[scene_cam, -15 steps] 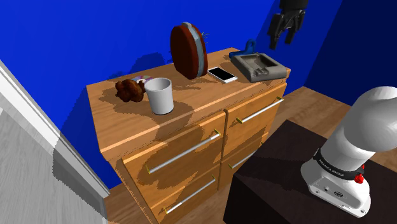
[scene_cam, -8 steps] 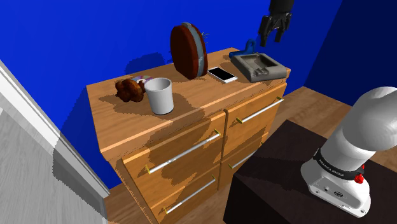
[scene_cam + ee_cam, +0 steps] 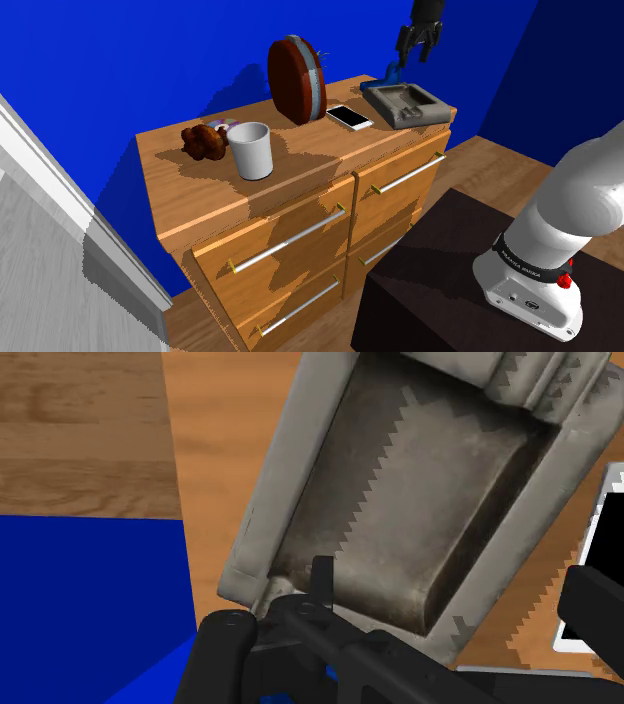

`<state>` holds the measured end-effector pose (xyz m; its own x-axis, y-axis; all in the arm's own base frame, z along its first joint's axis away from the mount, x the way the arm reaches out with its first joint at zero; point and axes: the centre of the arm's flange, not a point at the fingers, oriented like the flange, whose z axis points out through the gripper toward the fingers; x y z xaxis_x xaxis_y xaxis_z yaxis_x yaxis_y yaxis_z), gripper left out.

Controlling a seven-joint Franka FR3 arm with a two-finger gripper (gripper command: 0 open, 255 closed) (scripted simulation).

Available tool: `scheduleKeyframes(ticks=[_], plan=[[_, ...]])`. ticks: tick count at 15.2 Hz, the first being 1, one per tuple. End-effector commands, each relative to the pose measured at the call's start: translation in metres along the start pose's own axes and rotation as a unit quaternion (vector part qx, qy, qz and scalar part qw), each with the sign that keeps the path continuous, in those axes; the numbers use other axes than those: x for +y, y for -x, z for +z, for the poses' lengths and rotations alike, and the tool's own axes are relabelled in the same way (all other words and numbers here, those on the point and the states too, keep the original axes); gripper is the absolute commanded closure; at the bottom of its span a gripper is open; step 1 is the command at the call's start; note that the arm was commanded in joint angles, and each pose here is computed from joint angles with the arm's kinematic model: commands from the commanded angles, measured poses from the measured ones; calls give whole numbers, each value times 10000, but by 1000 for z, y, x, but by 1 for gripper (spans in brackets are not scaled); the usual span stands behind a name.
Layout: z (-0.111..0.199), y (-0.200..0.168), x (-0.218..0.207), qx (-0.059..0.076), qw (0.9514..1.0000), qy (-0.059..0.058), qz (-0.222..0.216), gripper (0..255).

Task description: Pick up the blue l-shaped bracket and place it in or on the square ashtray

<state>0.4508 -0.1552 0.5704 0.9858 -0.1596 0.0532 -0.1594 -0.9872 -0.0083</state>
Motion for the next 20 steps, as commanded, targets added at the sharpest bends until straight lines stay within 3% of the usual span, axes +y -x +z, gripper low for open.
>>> scheduleKeyframes(ticks=[1, 13, 20], plan=[[7, -20, 15, 36, 10000, 4, 23, 0], [36, -138, 111, 225, 9996, -11, 169, 0], [69, -146, 115, 235, 9996, -11, 176, 0]])
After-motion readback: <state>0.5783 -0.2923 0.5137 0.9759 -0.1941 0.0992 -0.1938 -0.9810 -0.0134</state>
